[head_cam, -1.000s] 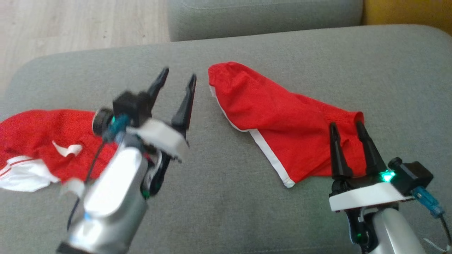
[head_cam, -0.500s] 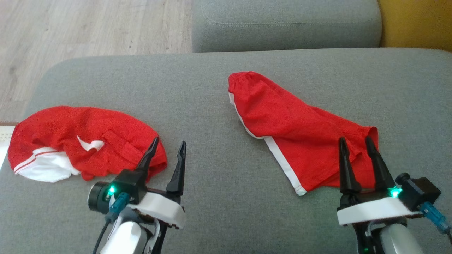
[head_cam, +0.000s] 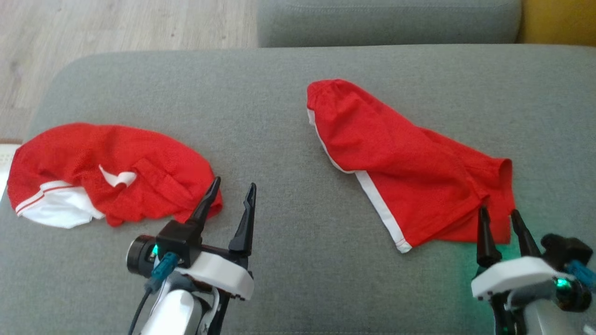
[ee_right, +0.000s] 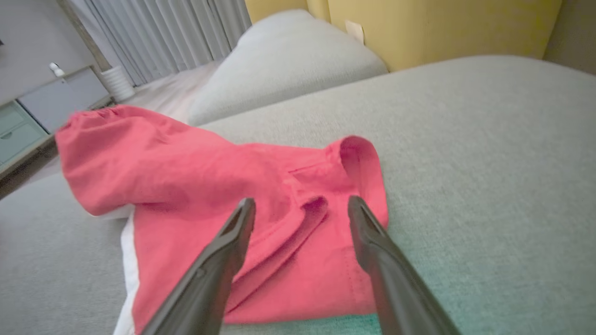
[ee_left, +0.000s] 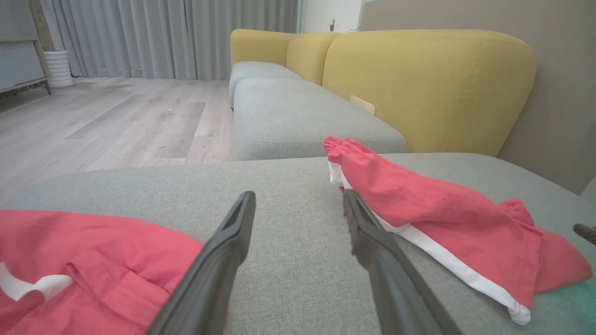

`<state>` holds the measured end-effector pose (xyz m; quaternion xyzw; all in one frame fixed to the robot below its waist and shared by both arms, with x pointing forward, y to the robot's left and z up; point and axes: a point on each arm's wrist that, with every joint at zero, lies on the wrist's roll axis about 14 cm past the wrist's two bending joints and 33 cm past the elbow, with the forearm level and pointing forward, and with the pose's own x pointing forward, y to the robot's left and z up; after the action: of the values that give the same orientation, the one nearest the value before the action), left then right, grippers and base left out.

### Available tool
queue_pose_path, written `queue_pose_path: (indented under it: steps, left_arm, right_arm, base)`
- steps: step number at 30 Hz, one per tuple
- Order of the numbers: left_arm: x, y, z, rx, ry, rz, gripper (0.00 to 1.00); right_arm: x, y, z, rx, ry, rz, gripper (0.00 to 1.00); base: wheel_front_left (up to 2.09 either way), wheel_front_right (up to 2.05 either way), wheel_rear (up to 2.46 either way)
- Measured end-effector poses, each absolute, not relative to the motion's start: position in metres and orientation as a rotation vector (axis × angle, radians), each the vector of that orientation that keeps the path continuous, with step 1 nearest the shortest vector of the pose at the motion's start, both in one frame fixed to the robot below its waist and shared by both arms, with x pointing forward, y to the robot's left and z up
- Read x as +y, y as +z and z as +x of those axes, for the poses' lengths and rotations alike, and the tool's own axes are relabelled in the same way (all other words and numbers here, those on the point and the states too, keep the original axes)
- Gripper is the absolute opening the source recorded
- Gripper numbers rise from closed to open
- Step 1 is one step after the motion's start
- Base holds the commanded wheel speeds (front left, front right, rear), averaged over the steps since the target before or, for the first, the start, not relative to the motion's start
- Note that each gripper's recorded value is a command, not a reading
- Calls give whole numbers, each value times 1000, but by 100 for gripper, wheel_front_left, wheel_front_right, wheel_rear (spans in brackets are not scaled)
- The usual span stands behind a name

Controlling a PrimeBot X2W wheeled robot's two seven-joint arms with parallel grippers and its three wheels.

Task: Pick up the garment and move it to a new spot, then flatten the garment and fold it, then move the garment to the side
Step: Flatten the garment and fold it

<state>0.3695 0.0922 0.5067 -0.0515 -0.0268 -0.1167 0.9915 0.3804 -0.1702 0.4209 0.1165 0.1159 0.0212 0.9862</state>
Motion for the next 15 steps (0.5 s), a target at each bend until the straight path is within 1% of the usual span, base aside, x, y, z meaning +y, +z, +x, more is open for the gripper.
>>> queue_pose_path:
  steps: [5, 11, 15]
  left_arm:
    - [93, 497, 370, -25, -235, -110, 100]
    - [98, 498, 374, -28, -222, -111, 100]
    - [102, 497, 376, -27, -210, -107, 100]
  right_arm:
    - [-172, 394, 395, 338, 18, 240, 100]
    - [-170, 367, 394, 437, -1, 251, 100]
    - [-166, 362, 399, 454, -1, 258, 100]
  base:
    - [0, 0, 0]
    - [0, 0, 0]
    - [0, 0, 0]
